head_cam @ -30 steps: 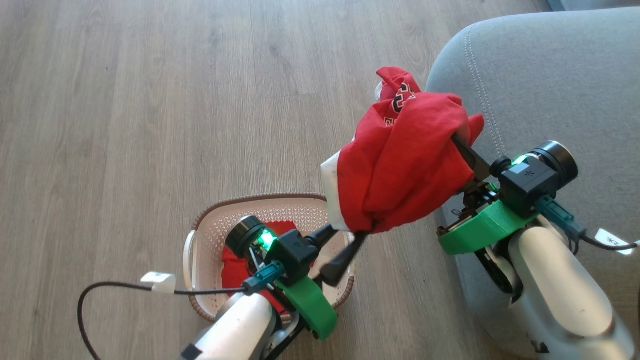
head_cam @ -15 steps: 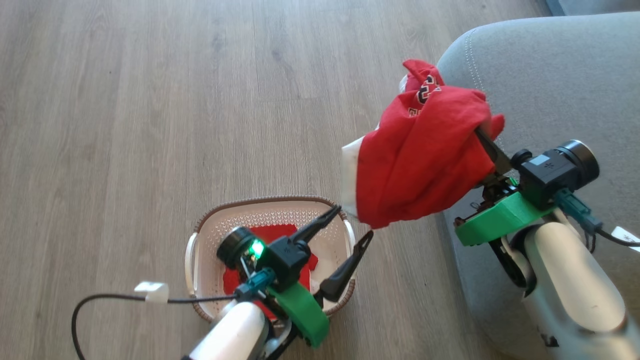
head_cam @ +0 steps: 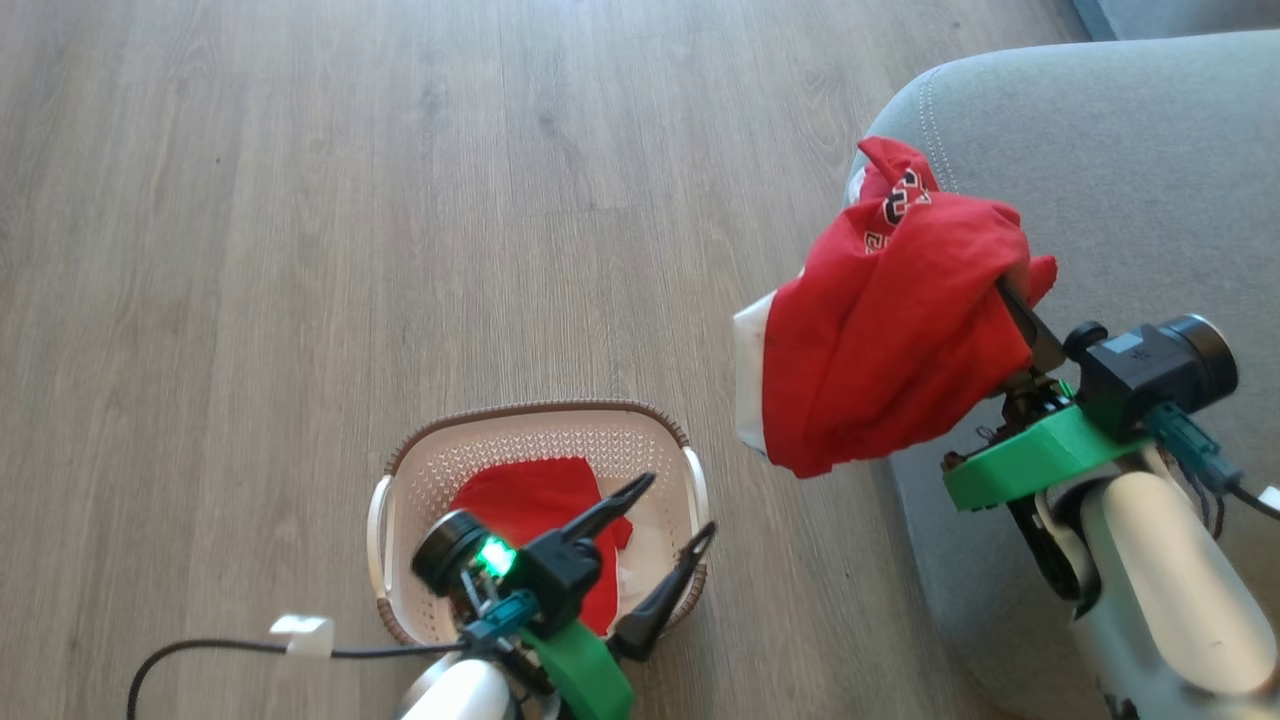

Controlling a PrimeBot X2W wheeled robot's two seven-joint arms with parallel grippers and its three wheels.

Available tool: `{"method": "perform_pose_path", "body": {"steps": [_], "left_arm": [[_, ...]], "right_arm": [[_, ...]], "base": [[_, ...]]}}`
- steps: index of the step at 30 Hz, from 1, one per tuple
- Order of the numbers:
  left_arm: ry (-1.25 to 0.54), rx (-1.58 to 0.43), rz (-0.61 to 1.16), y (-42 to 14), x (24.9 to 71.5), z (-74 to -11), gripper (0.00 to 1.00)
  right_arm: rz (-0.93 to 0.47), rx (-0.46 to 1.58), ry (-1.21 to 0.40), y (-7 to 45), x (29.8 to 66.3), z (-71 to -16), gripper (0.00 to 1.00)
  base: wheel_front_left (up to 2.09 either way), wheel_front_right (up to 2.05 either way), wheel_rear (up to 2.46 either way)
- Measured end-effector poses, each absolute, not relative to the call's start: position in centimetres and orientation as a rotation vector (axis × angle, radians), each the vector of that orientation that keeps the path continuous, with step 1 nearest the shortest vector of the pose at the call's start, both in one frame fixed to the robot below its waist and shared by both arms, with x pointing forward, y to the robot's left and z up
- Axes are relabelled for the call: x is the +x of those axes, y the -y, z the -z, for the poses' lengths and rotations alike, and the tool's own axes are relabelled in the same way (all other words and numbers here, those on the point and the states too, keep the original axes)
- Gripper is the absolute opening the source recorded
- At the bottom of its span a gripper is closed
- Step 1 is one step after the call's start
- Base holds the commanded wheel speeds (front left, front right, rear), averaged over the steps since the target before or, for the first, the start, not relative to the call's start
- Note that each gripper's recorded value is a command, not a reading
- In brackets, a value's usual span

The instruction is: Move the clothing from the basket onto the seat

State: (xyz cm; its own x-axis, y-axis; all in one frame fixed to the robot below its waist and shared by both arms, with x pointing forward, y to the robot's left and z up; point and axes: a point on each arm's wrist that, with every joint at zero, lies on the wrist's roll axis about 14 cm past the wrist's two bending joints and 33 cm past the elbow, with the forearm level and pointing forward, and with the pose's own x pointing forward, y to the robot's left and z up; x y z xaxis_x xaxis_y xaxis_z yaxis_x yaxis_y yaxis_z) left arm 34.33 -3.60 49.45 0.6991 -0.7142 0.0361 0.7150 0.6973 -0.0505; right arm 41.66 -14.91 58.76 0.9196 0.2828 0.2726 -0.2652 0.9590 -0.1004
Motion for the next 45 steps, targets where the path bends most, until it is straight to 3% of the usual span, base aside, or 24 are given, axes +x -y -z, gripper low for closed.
{"method": "perform_pose_path", "body": {"steps": [22,33,45], "left_arm": [[-0.014,-0.075,0.813,4.4,34.2,-48.5,1.00],[-0.006,-0.108,0.989,9.7,33.0,-49.0,1.00],[0.004,-0.133,1.183,14.9,30.4,-49.7,1.00]], "right_arm": [[-0.198,-0.077,0.283,17.8,40.5,-58.7,0.00],[0.025,-0.119,0.285,25.4,36.9,-59.4,0.00],[0.275,-0.152,0.270,32.5,30.4,-59.5,0.00]], "base": [[0.00,0.00,0.00],[0.00,0.00,0.00],[0.00,0.00,0.00]]}}
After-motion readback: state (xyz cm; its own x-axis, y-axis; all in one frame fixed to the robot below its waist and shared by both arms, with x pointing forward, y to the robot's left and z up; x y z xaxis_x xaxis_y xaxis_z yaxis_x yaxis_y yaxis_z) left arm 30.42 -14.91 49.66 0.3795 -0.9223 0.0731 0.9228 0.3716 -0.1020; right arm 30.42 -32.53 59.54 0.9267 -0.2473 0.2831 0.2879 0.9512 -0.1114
